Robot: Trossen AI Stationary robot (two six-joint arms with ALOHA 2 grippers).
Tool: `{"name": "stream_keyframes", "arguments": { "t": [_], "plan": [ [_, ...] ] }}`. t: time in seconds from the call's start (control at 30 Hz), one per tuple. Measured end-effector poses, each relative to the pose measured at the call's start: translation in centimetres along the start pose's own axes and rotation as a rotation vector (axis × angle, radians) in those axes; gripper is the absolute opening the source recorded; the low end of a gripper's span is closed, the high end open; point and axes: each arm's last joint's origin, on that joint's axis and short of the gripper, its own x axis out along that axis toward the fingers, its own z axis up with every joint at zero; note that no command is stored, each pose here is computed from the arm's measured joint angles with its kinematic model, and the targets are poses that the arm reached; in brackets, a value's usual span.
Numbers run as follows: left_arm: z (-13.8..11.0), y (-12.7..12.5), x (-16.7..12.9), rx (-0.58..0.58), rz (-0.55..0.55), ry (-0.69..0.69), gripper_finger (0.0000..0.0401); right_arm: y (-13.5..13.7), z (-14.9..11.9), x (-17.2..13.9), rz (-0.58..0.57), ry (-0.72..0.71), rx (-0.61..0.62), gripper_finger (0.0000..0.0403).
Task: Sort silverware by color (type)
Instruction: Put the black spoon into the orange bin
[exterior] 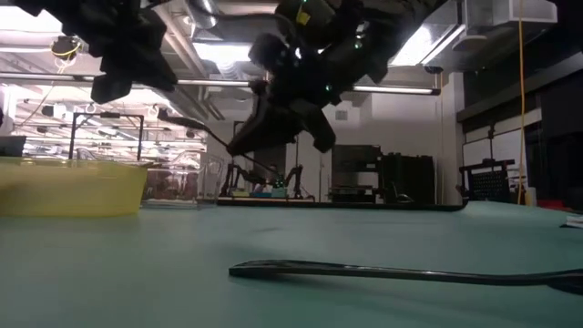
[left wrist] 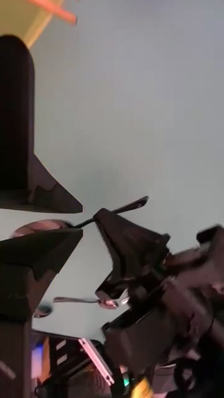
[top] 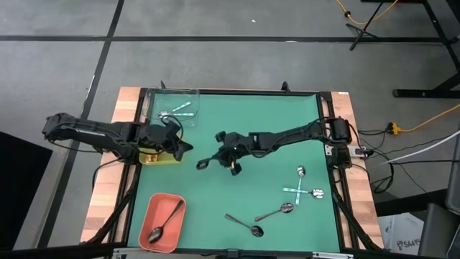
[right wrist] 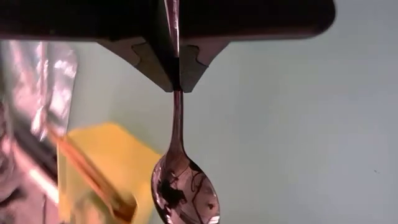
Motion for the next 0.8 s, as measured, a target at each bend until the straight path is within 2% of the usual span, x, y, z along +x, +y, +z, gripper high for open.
{"name": "stream_keyframes", "arguments": {
  "t": [0.43, 0.63, 0.8],
  "plan": [
    [-0.6, -1.0, 3.0, -0.118, -0.078, 0.155, 0.0044, 3.1, 2.9, 0.1, -0.154, 0.084, -0.332, 0.0],
    [-1.1, -1.1, 4.2, -0.166, -0.079, 0.234, 0.0044, 4.0, 4.2, -0.1, -0.221, 0.08, -0.437, 0.0],
    [-1.1, -1.6, 5.3, -0.182, -0.14, 0.271, 0.0044, 4.3, 5.0, -0.2, -0.262, 0.057, -0.499, 0.0]
  ]
}}
